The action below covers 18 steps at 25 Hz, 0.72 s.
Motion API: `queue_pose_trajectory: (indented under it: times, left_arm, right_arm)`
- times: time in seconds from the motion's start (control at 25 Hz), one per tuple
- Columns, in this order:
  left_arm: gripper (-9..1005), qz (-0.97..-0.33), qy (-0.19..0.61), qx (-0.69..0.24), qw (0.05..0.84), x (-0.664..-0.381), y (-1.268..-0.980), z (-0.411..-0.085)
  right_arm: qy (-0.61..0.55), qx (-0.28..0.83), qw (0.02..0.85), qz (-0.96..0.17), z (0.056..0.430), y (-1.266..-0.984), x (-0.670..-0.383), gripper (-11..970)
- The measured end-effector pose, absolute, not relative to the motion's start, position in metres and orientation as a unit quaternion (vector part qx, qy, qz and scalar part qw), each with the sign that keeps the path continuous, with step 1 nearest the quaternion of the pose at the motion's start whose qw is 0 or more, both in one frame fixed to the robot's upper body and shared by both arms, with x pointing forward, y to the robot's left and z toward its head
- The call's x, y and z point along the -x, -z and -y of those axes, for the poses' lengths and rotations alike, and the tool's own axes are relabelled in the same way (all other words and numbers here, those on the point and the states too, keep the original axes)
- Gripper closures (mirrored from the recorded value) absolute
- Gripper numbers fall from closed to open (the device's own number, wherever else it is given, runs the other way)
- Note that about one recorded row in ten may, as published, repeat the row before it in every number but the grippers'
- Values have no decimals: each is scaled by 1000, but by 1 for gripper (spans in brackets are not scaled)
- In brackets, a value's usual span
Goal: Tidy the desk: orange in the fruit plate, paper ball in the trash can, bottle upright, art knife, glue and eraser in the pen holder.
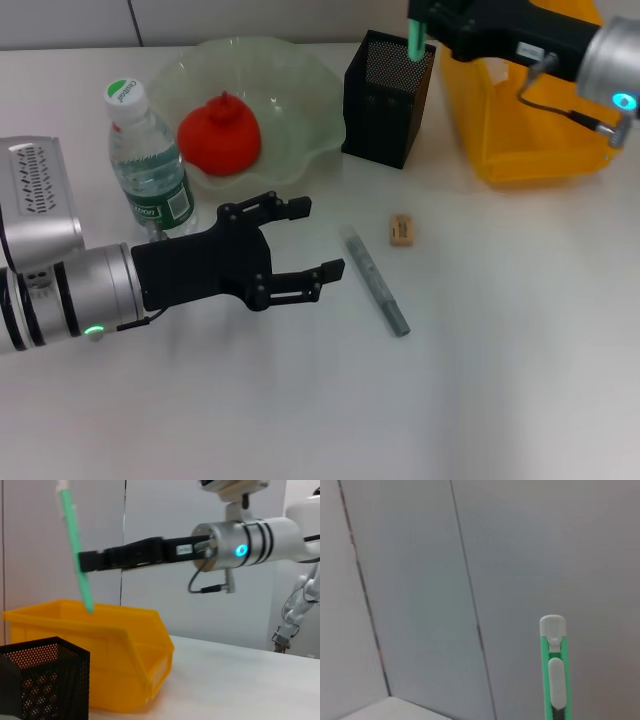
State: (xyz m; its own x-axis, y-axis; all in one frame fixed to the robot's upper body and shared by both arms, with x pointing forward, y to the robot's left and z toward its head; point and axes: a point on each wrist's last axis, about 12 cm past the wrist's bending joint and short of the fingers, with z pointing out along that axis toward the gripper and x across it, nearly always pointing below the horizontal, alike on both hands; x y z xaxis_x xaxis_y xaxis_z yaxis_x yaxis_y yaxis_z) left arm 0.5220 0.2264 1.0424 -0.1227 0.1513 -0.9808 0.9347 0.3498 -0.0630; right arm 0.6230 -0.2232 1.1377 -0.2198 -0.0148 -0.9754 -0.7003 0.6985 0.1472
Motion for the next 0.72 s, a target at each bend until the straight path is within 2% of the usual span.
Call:
queue_pose_trajectory:
  times: [0.2, 0.72]
  left_arm:
    - [144, -644, 380, -423, 511, -524, -1043, -226]
    - [144, -650, 381, -414, 511, -530, -1046, -225]
  right_arm:
    - [-262, 247, 564, -743, 209, -1130, -637, 785]
    - [-205, 268, 564, -754, 195, -1119, -641, 785]
